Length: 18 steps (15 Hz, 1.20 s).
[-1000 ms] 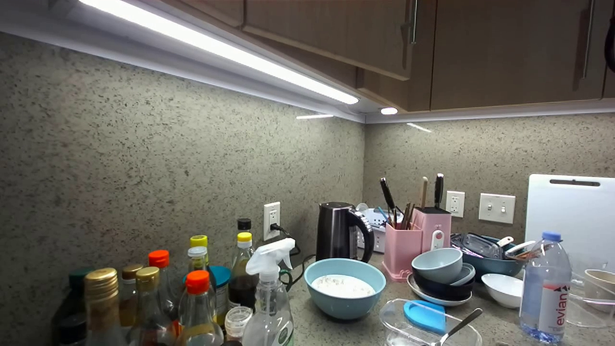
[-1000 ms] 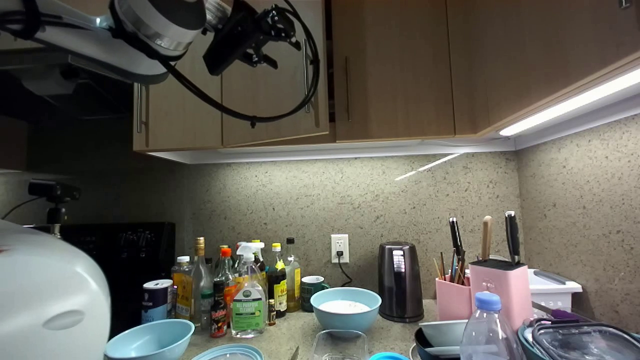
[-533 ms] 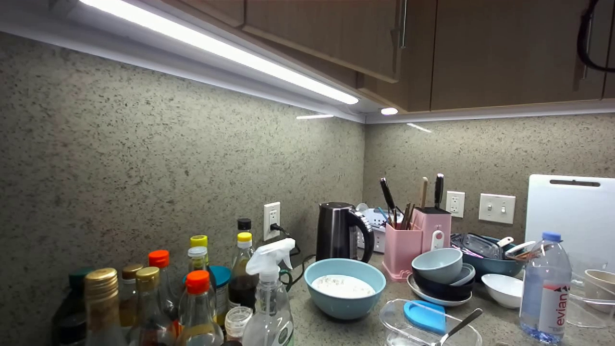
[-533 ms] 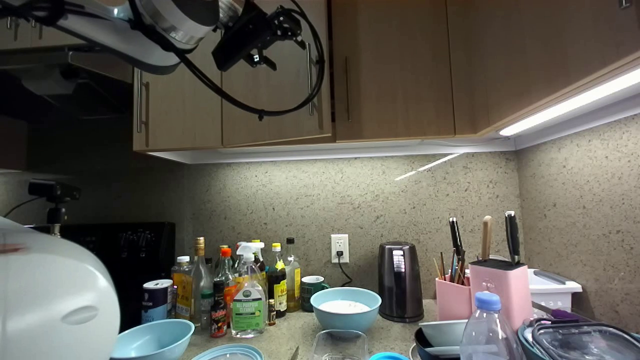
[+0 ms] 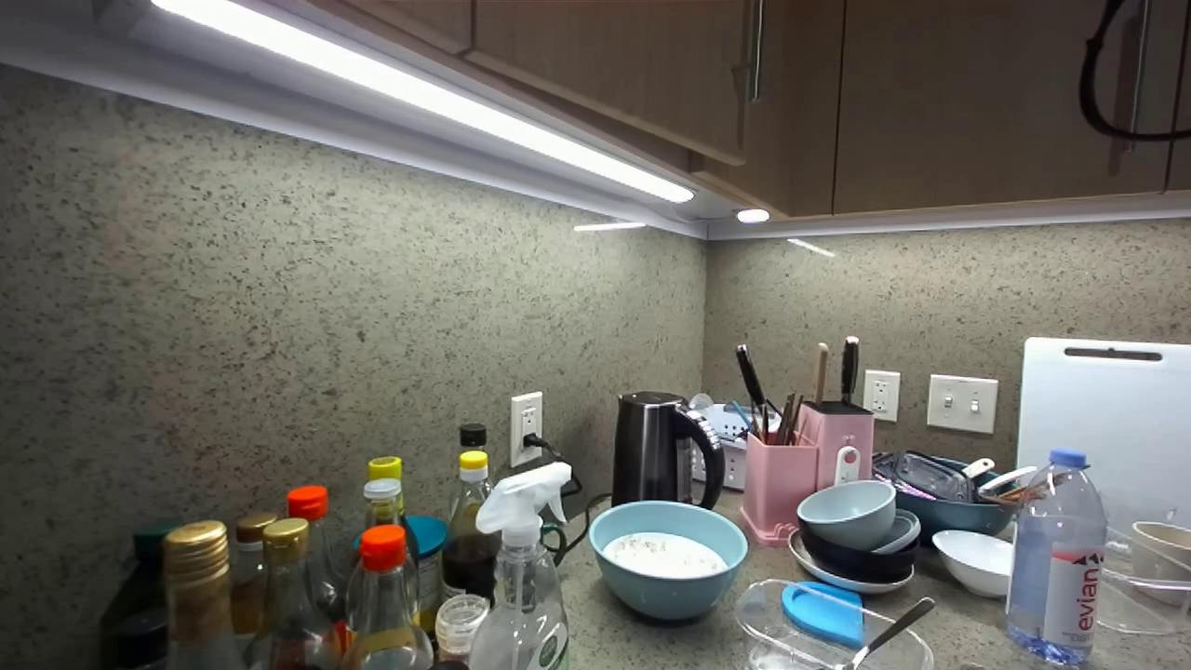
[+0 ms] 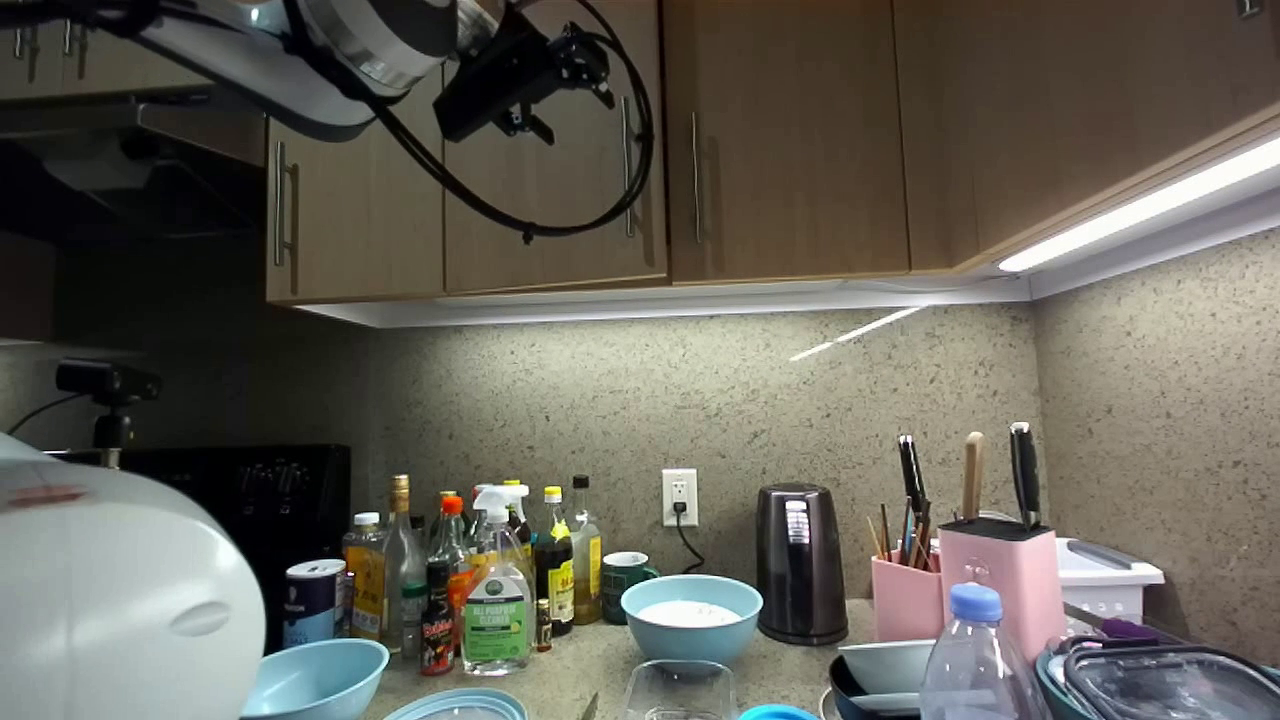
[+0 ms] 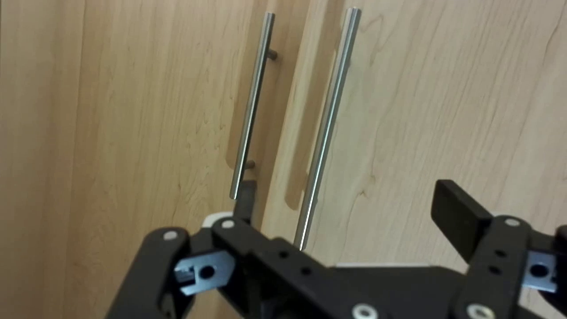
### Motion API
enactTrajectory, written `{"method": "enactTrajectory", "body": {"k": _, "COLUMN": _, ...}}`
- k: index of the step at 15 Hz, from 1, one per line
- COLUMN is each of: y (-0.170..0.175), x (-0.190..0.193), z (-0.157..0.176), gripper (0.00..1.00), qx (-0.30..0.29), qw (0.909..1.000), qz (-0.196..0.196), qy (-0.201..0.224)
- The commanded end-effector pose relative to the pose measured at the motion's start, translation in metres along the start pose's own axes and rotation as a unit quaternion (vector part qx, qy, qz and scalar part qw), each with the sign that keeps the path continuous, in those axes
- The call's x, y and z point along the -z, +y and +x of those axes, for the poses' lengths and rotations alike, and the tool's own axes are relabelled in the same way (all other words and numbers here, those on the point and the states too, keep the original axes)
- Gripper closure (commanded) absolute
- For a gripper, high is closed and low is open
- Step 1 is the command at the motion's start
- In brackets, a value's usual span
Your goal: Open the cabinet drawer and close it
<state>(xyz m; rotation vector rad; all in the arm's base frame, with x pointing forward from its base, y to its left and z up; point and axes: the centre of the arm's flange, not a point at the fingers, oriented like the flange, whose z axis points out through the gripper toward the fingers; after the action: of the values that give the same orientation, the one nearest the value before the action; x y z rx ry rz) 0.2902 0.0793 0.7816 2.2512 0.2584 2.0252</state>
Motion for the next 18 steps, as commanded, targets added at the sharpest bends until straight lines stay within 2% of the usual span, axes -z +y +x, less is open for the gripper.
{"method": "enactTrajectory", "body": {"k": 1, "y": 0.004, "x": -0.048, "z": 0.035, "gripper": 0.0, "qx": -0.002, "qw": 0.9983, "qz": 0.055, "qy": -0.02}}
{"method": "enactTrajectory", "body": {"k": 4, "y": -0.003, "x": -0.079, "z": 0.054, "gripper": 0.0, "qx": -0.021, "qw": 0.9961, "qz": 0.079, "qy": -0.031}}
{"method": "enactTrajectory", "body": {"k": 5, "y": -0.007, "x": -0.055, "z": 0.03, "gripper": 0.0, "qx": -0.02, "qw": 0.9977, "qz": 0.06, "qy": -0.024}}
{"method": "enactTrajectory", "body": {"k": 15, "y": -0.003, "x": -0.109, "z": 0.057, "gripper": 0.0, "qx": -0.037, "qw": 0.996, "qz": 0.072, "qy": -0.04}}
{"method": "enactTrajectory", "body": {"k": 17, "y": -0.006, "x": -0.115, "z": 0.061, "gripper": 0.0, "qx": -0.04, "qw": 0.9962, "qz": 0.068, "qy": -0.037}}
{"method": "enactTrajectory", "body": {"k": 18, "y": -0.006, "x": -0.105, "z": 0.05, "gripper": 0.0, "qx": -0.032, "qw": 0.9965, "qz": 0.069, "qy": -0.035}}
